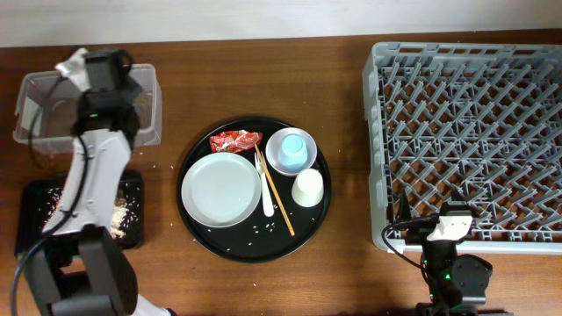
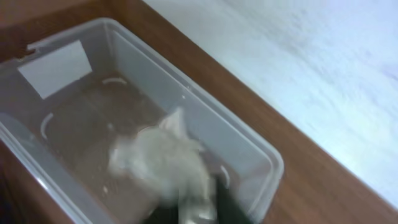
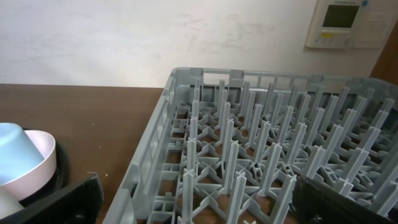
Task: Sort waste into correct bins and load items into the dishwasher rack
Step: 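Carry the tissue left and drop it into the clear plastic bin, then reach the left gripper to the red wrapper and pinch it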
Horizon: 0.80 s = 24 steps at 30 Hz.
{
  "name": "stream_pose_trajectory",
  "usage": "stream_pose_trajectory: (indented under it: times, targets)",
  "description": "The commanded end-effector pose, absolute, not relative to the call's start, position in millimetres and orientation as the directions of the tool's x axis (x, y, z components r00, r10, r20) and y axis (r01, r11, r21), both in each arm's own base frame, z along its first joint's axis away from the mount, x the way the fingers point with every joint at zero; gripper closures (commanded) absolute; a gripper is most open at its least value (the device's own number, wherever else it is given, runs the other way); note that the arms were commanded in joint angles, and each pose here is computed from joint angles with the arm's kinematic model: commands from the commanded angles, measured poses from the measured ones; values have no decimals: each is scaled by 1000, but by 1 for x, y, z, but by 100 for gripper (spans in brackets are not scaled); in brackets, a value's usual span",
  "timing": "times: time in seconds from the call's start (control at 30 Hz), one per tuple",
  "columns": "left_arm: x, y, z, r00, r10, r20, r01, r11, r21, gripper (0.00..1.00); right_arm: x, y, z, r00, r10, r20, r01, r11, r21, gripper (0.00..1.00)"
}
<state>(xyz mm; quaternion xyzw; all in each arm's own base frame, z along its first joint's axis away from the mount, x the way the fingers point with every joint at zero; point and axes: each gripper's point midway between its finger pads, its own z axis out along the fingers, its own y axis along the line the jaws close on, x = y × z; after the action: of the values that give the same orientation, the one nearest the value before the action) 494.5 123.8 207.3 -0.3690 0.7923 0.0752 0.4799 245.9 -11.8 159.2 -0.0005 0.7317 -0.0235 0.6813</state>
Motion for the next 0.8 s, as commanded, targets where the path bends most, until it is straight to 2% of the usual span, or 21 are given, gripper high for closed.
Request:
stream_pose_trajectory:
  times: [0.0, 0.07, 0.13, 0.27, 0.3, 0.33, 0.4, 0.53, 0.67, 0.77]
  targets:
    - [506, 136, 196, -266, -549, -793, -629, 722, -289, 46, 246, -14, 157, -75, -39, -996, 41, 998, -42, 1]
    - [508, 141, 182, -283, -549, -786, -641, 718, -271, 8, 246, -14, 157, -75, -39, -996, 41, 998, -42, 1]
    - [508, 140, 180, -324, -506, -799, -622, 750, -223, 2, 246, -14, 157, -75, -39, -996, 41, 998, -42, 1]
    - [498, 119, 211, -346, -516, -784, -542, 791, -282, 1, 246, -14, 157, -75, -39, -996, 41, 998, -42, 1]
    - [496, 106, 219, -368, -525, -767, -488, 812, -322, 8, 246, -14, 157, -75, -38, -996, 41, 998, -42, 1]
    - [495, 78, 229, -422, -533, -733, -371, 839, -398, 27, 246, -14, 157, -75, -38, -996, 41, 998, -42, 1]
    - [488, 17, 244, -542, -426, -724, -110, 890, -442, 26, 246, -14, 157, -75, -38, -996, 41, 998, -42, 2]
    - [467, -68, 214, -695, -159, -701, 105, 942, -318, 28, 246, -14, 157, -75, -38, -996, 41, 998, -42, 1]
    - [454, -110, 175, -759, -35, -650, 100, 981, -169, 28, 246, -14, 157, -75, -39, -996, 41, 998, -42, 1]
    - [456, -114, 146, -783, 22, -622, 63, 997, -44, 28, 246, -14, 157, -75, -38, -996, 41, 998, -42, 1]
